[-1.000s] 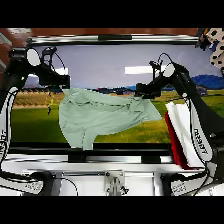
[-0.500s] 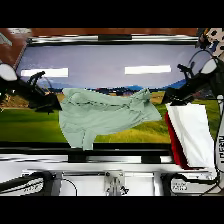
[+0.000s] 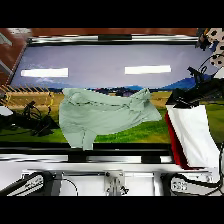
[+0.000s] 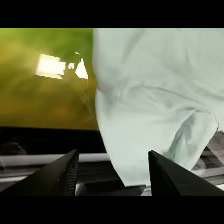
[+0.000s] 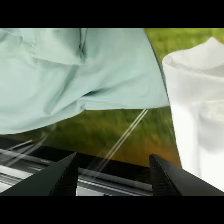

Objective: Fold the shirts.

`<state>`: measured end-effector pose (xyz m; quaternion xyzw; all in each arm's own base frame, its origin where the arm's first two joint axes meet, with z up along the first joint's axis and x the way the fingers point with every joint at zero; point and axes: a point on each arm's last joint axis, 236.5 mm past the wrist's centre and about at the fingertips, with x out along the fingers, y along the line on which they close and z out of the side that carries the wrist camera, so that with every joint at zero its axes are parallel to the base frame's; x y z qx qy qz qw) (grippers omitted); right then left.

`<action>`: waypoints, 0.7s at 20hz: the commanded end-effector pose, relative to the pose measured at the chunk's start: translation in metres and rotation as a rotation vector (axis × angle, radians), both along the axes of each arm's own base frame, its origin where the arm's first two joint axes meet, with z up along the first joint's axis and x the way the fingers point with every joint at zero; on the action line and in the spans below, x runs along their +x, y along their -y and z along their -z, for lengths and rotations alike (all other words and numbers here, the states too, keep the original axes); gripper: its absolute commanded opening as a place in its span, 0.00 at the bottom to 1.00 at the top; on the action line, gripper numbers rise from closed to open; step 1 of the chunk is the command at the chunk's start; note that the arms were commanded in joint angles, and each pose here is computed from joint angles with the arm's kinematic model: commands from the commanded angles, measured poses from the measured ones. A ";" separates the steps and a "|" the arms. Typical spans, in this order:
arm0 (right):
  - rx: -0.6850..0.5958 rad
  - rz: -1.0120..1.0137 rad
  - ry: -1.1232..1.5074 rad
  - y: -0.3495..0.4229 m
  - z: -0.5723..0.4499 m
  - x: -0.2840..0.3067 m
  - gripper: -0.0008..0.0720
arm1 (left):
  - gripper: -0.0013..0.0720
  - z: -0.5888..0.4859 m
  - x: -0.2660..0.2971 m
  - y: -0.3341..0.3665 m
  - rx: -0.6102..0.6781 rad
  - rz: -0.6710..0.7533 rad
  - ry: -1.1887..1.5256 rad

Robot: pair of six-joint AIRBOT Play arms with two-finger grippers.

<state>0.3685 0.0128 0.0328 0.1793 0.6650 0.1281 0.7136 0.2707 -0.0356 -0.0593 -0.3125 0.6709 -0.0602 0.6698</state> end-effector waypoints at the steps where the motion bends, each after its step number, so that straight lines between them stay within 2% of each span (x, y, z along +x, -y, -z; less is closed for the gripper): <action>1: 0.016 0.022 -0.003 -0.002 -0.001 0.001 0.79 | 0.71 0.023 0.011 0.001 -0.049 -0.052 0.011; 4: 0.017 0.029 -0.006 -0.002 -0.001 0.001 0.79 | 0.71 0.031 0.021 0.013 -0.121 -0.054 0.024; 7: 0.019 0.045 -0.016 -0.002 -0.001 0.000 0.79 | 0.68 0.040 0.024 0.014 -0.124 -0.061 0.017; 8: 0.021 0.045 -0.027 -0.003 0.001 -0.002 0.79 | 0.54 0.042 0.024 0.014 -0.124 -0.062 0.011; 9: 0.022 0.047 -0.043 -0.003 0.006 -0.006 0.86 | 0.52 0.044 0.024 0.014 -0.123 -0.065 0.009; 10: 0.026 0.049 -0.069 -0.004 0.013 -0.012 0.88 | 0.46 0.045 0.025 0.013 -0.123 -0.070 0.006; 12: 0.040 0.058 -0.141 -0.010 0.030 -0.027 0.88 | 0.36 0.046 0.026 0.012 -0.118 -0.073 0.009; 14: 0.028 0.026 -0.189 -0.020 0.045 -0.041 0.88 | 0.32 0.047 0.029 0.011 -0.112 -0.082 0.019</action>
